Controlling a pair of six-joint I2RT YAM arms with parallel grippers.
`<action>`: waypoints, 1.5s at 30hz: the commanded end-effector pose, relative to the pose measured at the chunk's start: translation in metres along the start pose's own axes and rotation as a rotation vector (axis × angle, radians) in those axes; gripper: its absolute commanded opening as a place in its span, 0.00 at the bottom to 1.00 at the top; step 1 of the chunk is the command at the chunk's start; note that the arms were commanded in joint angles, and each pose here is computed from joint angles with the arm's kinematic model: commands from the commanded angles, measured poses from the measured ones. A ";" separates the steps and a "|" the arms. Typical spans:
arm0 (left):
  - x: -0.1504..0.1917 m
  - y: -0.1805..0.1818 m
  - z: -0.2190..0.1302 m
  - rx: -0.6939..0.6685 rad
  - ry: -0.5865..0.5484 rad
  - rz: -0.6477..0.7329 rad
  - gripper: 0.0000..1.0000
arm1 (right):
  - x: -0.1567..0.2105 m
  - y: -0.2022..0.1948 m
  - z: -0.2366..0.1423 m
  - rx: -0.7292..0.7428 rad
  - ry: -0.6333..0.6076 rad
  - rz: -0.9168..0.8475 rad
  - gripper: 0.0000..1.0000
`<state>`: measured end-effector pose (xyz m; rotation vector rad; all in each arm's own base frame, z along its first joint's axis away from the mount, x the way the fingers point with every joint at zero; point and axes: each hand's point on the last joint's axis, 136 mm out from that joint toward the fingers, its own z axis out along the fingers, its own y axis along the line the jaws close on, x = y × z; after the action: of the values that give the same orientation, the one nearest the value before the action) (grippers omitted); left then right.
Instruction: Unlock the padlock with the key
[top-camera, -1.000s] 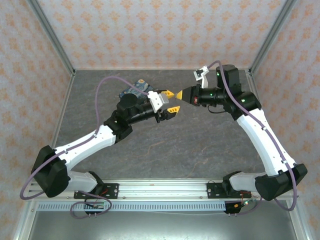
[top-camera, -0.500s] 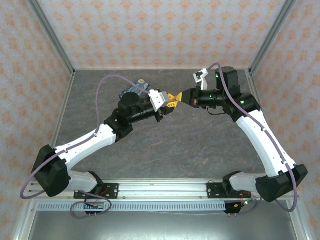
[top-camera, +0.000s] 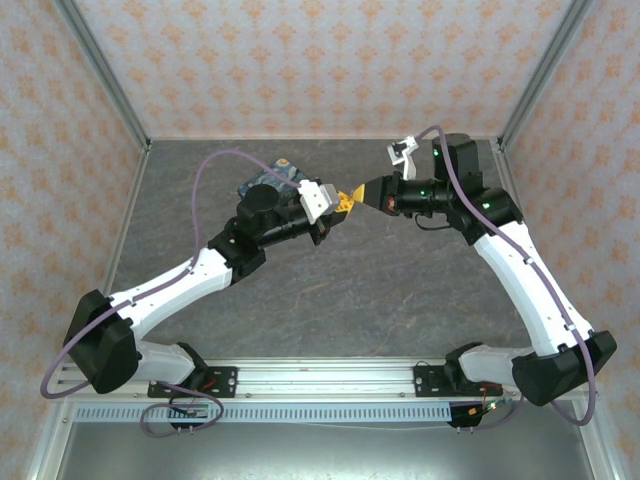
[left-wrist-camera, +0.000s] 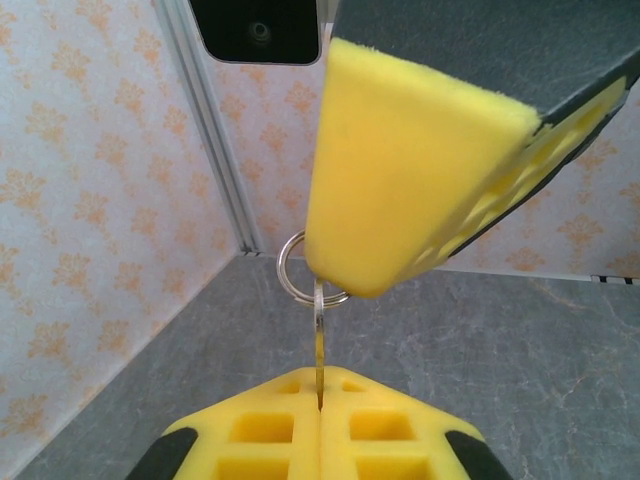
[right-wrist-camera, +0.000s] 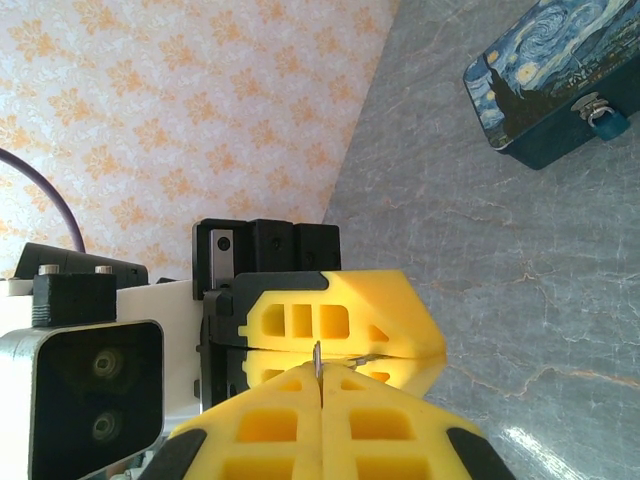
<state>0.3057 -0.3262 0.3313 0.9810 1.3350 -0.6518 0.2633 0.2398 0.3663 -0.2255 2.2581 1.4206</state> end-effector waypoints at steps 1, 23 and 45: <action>-0.010 0.003 0.000 -0.017 -0.011 0.030 0.02 | 0.001 0.001 0.000 -0.003 -0.010 -0.015 0.00; 0.056 -0.038 -0.076 0.129 0.479 0.039 0.00 | 0.051 -0.010 -0.027 0.025 -0.061 -1.057 0.59; 0.084 -0.033 -0.090 0.128 0.752 0.029 0.00 | 0.083 -0.020 0.058 -0.129 0.094 -1.287 0.46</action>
<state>0.2488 -0.2501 0.2386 1.3922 1.9577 -0.3755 0.2093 0.2815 0.2826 -1.4551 1.5362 0.8017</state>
